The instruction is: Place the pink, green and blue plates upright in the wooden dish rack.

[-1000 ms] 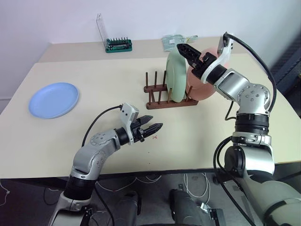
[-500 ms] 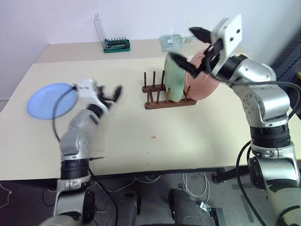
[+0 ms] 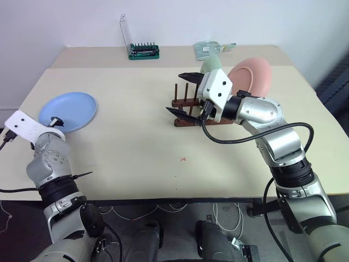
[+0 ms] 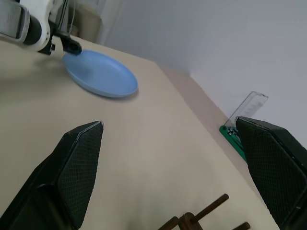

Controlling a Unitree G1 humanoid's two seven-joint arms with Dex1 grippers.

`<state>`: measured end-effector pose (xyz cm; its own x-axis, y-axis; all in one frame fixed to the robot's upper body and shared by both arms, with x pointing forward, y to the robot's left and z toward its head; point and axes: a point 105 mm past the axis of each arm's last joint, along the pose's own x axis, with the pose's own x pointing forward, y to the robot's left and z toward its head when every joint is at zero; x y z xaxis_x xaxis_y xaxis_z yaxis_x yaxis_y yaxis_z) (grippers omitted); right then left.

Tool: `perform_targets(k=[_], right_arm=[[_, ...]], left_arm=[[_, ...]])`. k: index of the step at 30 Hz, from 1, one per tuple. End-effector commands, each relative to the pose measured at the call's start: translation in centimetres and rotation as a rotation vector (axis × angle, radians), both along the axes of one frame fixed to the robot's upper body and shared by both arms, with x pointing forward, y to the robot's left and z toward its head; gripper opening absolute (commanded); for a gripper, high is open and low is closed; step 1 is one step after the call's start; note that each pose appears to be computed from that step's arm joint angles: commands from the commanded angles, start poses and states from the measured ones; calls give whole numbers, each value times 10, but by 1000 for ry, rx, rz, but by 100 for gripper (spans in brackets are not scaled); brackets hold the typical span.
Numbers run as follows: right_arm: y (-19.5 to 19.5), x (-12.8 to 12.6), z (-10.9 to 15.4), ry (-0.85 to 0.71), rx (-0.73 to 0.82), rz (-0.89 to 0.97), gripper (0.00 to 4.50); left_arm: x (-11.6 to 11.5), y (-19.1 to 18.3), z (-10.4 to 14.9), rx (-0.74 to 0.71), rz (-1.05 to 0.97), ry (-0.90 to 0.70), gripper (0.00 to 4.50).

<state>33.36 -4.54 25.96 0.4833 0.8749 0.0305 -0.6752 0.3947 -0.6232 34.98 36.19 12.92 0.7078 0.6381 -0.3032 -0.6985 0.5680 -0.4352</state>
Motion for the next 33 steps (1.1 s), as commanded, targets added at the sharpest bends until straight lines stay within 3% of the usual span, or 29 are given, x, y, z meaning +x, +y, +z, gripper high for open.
perform_targets(k=[1,2,5,12,14,20,26,28,30,33], right_arm=[[0,-3,10,-47,17,8,450],[0,-3,10,-46,17,9,450],[0,-4,7,-41,17,4,450],[-3,-4,4,-49,14,-24,450],[-4,-5,4,-51,14,-27,450],[-1,1,6,-136,-49,-61,450],[7,16,6,-297,-167,-107,450],[9,21,9,-414,-219,-145,450],[11,24,11,-510,-257,-171,450],[14,26,5,-528,-285,-153,450]], left_arm=[[6,-3,4,-118,-35,-43,443],[10,-6,-2,-167,-59,-38,443],[17,-7,-10,-224,-89,-35,359],[26,-15,-5,-223,-116,-53,7],[34,-24,11,-148,-189,-102,2],[53,-97,103,232,-480,-355,2],[51,-172,150,274,-718,-517,2],[47,-192,160,268,-795,-550,2],[43,-204,164,275,-852,-555,2],[37,-213,172,261,-893,-593,2]])
